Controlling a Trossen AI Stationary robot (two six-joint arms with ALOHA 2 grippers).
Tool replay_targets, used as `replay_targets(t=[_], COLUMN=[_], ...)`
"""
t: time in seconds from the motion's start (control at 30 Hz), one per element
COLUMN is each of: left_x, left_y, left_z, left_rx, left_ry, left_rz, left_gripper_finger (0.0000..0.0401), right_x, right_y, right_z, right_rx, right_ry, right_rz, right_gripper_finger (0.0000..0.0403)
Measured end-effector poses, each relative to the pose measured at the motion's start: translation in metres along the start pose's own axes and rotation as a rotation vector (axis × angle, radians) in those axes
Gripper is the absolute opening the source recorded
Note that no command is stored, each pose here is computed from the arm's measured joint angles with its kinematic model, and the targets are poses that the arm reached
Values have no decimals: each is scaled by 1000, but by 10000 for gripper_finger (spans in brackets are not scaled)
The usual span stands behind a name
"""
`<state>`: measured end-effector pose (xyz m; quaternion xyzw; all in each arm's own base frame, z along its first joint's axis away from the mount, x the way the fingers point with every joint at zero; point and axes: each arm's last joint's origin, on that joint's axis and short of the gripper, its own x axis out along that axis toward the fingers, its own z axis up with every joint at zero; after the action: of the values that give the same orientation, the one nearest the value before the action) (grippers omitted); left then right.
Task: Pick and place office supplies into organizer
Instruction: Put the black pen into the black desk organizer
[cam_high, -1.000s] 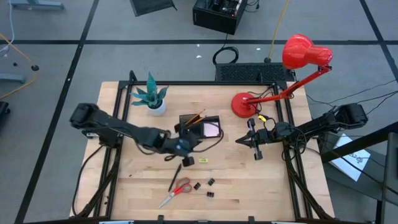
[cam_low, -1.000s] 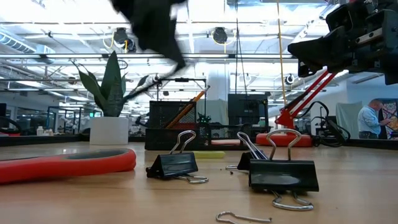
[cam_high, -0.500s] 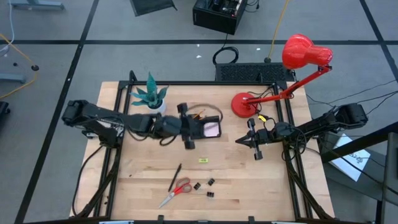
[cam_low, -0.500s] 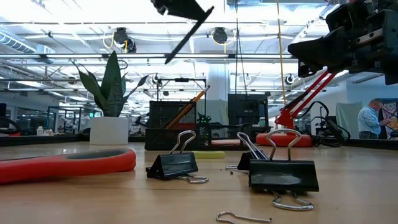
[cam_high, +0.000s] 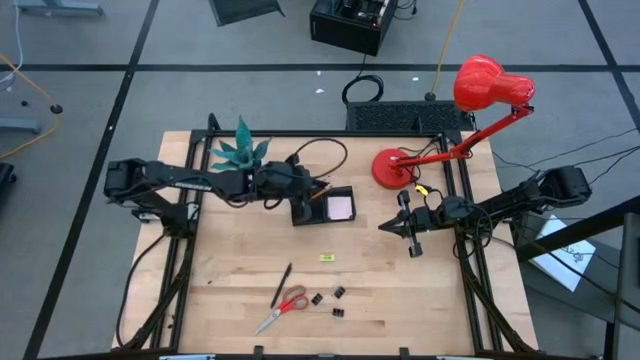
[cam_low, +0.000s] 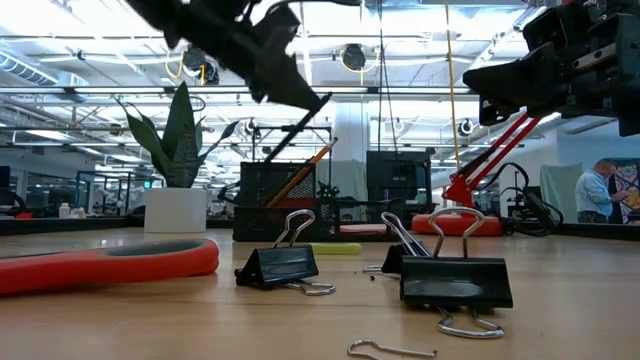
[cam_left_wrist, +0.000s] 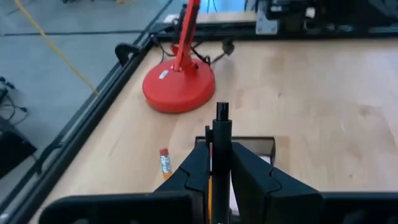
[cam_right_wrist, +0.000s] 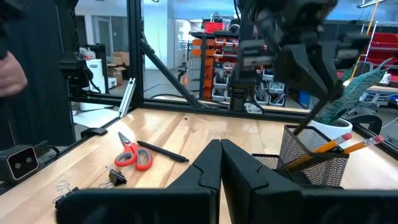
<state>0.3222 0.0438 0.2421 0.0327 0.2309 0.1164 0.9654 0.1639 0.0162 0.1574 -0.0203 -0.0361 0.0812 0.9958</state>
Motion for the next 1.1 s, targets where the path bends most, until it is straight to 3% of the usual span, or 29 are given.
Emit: replay_targets(t=[0.57,0.9,1.1], left_x=[3,3,2], left_y=[20,20,21], left_z=[-59,-64,-64], left_rx=[-72,-109,-139], left_ry=[36,34,33], left_rz=[47,47,65], left_gripper_finger=[47,49,95], right_x=[0,0,0], right_y=[0,0,0], right_z=[0,1,1], right_rx=[-8,-9,-6], right_ry=[0,-8,-8], right_rz=[-1,-1,-1], right_gripper_finger=[4,4,4])
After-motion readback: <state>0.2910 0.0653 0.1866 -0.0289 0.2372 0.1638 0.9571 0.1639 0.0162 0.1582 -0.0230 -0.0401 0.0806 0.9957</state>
